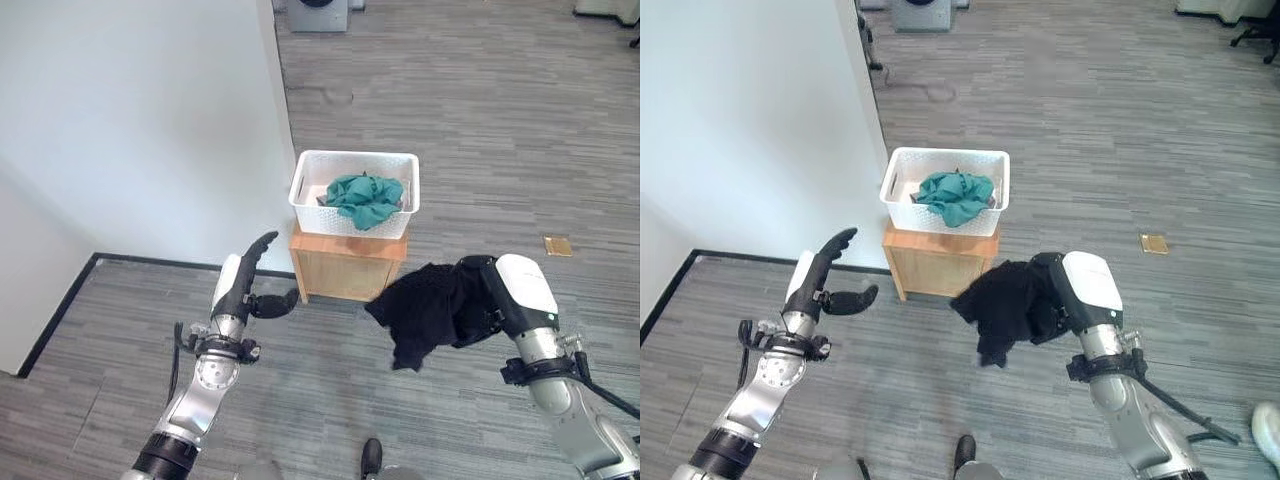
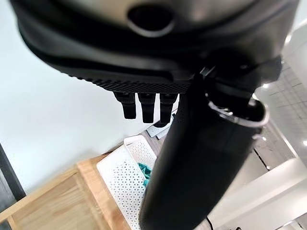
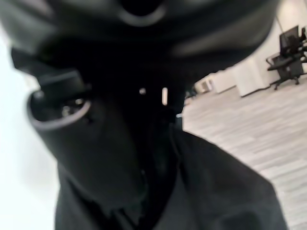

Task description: Pick up bed clothes into laundry basket.

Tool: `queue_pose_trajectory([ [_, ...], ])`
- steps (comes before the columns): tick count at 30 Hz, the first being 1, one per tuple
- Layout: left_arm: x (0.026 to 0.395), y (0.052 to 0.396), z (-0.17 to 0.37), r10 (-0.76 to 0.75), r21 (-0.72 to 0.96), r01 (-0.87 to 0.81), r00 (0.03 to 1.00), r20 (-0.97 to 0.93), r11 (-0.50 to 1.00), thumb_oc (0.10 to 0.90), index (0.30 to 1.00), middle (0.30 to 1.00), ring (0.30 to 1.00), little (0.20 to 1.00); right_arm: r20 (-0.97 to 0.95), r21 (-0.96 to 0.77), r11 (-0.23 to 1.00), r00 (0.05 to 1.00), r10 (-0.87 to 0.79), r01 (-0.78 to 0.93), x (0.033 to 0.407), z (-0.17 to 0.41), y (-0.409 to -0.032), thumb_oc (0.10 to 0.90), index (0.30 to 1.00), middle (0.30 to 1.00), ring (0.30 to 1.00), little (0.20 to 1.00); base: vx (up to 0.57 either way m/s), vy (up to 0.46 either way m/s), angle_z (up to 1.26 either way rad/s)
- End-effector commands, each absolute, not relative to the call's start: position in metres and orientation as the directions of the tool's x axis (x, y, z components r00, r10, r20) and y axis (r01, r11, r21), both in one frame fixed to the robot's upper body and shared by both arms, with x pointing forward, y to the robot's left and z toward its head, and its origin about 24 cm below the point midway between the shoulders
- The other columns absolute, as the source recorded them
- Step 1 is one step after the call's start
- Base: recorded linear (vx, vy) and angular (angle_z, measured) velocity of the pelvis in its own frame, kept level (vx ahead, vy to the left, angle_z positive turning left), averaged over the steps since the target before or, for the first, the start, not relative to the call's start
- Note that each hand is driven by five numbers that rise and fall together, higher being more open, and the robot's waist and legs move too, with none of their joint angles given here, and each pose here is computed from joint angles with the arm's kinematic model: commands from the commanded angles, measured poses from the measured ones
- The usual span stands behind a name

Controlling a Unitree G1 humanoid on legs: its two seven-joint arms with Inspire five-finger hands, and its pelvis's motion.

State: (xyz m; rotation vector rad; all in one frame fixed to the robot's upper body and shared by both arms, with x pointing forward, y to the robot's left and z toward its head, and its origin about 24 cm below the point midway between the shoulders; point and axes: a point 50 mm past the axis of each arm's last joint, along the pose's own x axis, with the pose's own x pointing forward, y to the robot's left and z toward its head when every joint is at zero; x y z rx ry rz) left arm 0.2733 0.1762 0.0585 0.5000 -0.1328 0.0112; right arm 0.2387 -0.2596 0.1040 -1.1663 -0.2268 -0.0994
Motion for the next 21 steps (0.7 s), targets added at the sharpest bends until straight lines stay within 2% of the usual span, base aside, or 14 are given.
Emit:
queue_pose_trajectory([
  [1, 0.284, 0.171, 0.117, -0.042, 0.412, -0.145, 0.910, 0.412, 0.900, 0.800, 0.900, 0.900, 0.900, 0.900, 0.524, -0.813, 0.360, 0.845, 0.108, 0.458, 0.252, 0.176, -0.259, 0.400, 0.300, 0.300, 0.300, 0.300, 0.42, 0.055, -0.70],
  [5, 0.281, 0.166, 0.116, -0.048, 0.389, -0.129, 0.909, 0.414, 0.912, 0.800, 0.900, 0.900, 0.900, 0.900, 0.518, -0.829, 0.308, 0.849, 0.108, 0.467, 0.257, 0.174, -0.258, 0.400, 0.300, 0.300, 0.300, 0.300, 0.49, -0.015, -0.28],
  [10, 0.279, 0.163, 0.120, -0.061, 0.379, -0.113, 0.906, 0.419, 0.918, 0.800, 0.900, 0.900, 0.900, 0.900, 0.538, -0.814, 0.329, 0.835, 0.115, 0.478, 0.263, 0.170, -0.241, 0.400, 0.300, 0.300, 0.300, 0.300, 0.53, -0.019, -0.42],
  [14, 0.291, 0.153, 0.131, -0.081, 0.391, -0.114, 0.890, 0.448, 0.913, 0.800, 0.900, 0.900, 0.900, 0.900, 0.662, -0.736, 0.324, 0.733, 0.158, 0.595, 0.268, 0.207, -0.230, 0.400, 0.300, 0.300, 0.300, 0.300, 0.13, 0.084, -0.28],
  [18, 0.299, 0.139, 0.143, -0.119, 0.380, -0.087, 0.865, 0.487, 0.921, 0.800, 0.900, 0.900, 0.900, 0.900, 0.786, -0.609, 0.318, 0.607, 0.117, 0.726, 0.259, 0.243, -0.240, 0.400, 0.300, 0.300, 0.300, 0.300, 0.10, -0.058, 0.39],
  [21, 0.298, 0.136, 0.141, -0.139, 0.388, -0.065, 0.869, 0.475, 0.920, 0.800, 0.900, 0.900, 0.900, 0.900, 0.775, -0.626, 0.251, 0.625, 0.095, 0.738, 0.256, 0.242, -0.252, 0.400, 0.300, 0.300, 0.300, 0.300, 0.14, -0.102, 0.50],
])
